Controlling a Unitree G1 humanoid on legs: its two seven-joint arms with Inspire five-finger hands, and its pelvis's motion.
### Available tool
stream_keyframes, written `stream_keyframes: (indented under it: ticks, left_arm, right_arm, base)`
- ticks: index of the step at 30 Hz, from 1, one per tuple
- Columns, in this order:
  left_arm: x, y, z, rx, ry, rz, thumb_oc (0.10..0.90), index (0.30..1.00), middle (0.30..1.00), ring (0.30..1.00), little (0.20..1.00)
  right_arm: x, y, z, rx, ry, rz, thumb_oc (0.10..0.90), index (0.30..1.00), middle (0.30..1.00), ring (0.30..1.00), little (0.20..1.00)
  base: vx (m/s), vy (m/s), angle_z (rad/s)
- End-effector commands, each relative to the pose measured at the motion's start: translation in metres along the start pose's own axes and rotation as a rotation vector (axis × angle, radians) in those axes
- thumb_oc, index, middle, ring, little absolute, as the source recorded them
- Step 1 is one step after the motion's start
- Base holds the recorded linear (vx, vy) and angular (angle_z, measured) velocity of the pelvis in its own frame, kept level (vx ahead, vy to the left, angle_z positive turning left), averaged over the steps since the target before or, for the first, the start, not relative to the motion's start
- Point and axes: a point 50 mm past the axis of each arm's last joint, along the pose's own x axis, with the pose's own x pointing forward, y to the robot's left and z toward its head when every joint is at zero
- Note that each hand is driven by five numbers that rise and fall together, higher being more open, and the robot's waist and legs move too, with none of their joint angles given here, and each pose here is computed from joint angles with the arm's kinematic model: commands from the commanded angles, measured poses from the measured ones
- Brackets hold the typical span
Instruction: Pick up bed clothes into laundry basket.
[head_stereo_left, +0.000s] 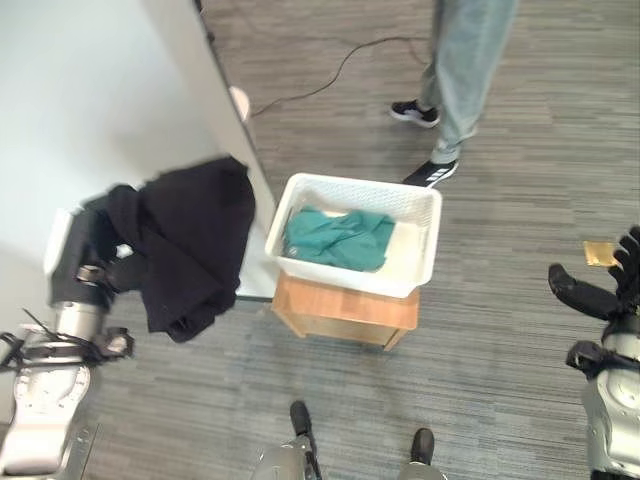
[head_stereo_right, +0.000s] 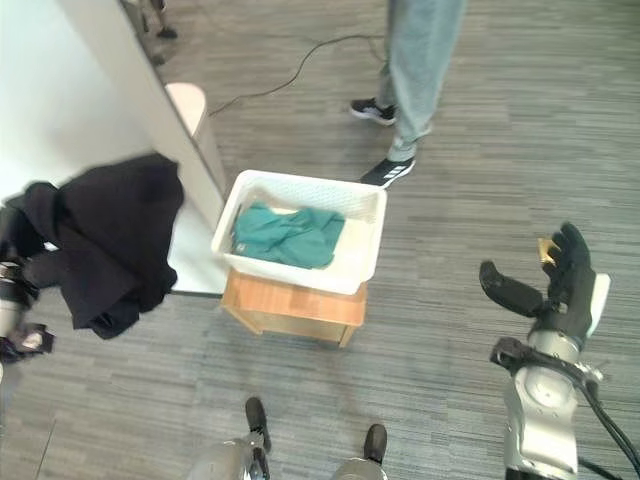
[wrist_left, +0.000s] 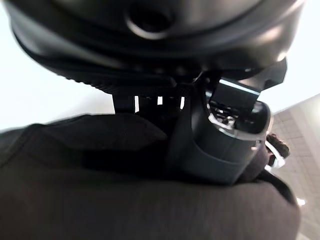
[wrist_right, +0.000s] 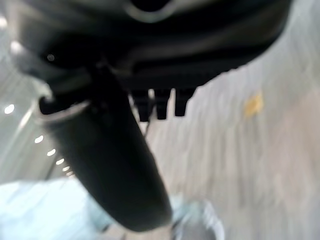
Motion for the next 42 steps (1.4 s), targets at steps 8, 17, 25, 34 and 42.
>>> stream_keyframes:
  ticks: [8,17,25,34,42]
  left_arm:
    - [0.1,-0.051,0.056,0.085,-0.282,-0.138,0.4,0.3,0.3,0.3,0.3]
    - [0.133,-0.051,0.097,0.143,-0.379,-0.14,0.4,0.3,0.3,0.3,0.3]
    - [0.155,-0.042,0.176,0.412,-0.591,-0.083,0.4,0.3,0.3,0.3,0.3]
    - [0.17,-0.038,0.17,0.493,-0.516,-0.08,0.4,0.3,0.3,0.3,0.3]
    - [0.178,-0.039,0.146,0.546,-0.413,-0.1,0.4,0.3,0.3,0.3,0.3]
  right_arm:
    - [0.018,0.035,0.113,0.046,-0.467,0.163,0.8,0.9,0.9,0.9,0.9]
    - [0.012,0.03,0.083,0.029,-0.362,0.145,0.8,0.9,0.9,0.9,0.9]
    - [0.012,0.041,0.092,0.067,-0.408,0.183,0.8,0.9,0.9,0.9,0.9]
    - [0.004,0.052,0.082,0.085,-0.378,0.237,0.8,0.9,0.9,0.9,0.9]
    - [0.007,0.039,0.081,0.058,-0.373,0.2,0.8,0.9,0.9,0.9,0.9]
  base:
    - [0.08,-0.134,-0.26]
    - [0.11,0.05,-0.25]
    - [0.07,0.1,0.0]
    - [0.0,0.061,-0.04]
    - [-0.02,0.056,-0.07]
